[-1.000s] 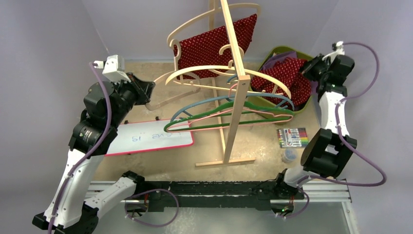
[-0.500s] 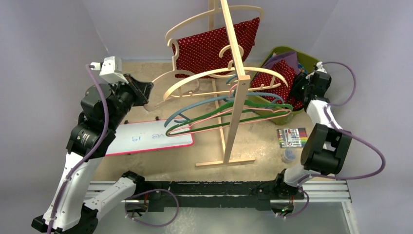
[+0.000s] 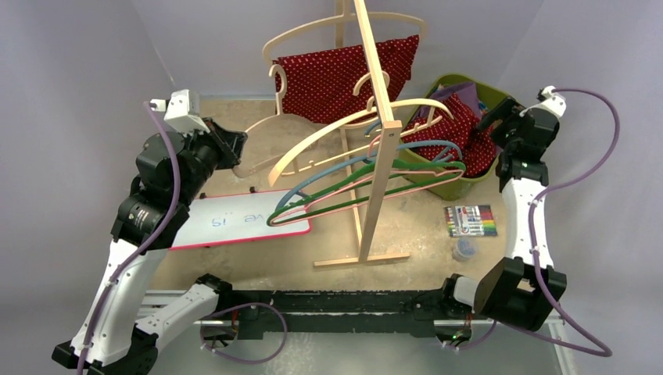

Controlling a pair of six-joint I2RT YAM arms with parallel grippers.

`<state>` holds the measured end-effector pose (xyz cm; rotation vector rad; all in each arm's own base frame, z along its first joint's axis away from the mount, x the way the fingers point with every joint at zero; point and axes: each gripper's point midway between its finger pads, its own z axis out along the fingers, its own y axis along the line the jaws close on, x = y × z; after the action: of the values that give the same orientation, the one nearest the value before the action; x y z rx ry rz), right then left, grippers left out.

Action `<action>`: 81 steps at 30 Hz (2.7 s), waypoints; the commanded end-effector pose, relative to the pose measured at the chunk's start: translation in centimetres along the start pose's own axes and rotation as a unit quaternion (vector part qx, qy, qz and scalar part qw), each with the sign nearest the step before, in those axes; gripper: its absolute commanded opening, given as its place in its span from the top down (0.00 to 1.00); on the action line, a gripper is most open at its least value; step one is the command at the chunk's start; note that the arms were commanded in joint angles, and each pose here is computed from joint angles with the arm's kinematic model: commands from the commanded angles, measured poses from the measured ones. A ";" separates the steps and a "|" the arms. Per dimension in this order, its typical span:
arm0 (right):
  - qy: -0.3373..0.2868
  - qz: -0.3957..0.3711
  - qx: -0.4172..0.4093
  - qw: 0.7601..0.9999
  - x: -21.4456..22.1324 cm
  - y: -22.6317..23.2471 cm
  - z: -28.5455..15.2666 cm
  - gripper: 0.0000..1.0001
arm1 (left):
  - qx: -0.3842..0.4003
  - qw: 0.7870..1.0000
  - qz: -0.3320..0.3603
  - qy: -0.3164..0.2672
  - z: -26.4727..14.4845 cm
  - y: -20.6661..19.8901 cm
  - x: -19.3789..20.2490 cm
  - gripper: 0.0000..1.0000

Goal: Remove the skirt from the hanger
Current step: Place the skirt in the bin, then place the hanger at the clothesline.

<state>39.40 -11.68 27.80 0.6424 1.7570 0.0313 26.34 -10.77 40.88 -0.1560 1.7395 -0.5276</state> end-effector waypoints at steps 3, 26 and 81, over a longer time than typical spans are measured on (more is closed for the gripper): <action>-0.053 -0.020 -0.154 0.986 -6.3 7.1 -2.9 0.07 | 0.010 0.999 -0.006 -0.035 -0.4 -0.5 -1.6 1.00; 0.230 -0.053 -0.076 0.969 12.3 3.8 8.8 0.09 | -0.065 0.995 0.070 -0.042 -2.1 2.3 -3.2 1.00; 0.031 -0.078 -0.197 0.977 0.4 8.4 -10.4 0.01 | 0.364 0.921 0.022 -0.136 0.3 -16.6 -11.6 1.00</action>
<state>33.43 -1.08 32.13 0.2400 1.8289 0.3086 29.05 -22.21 55.14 0.3195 1.2978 -1.0282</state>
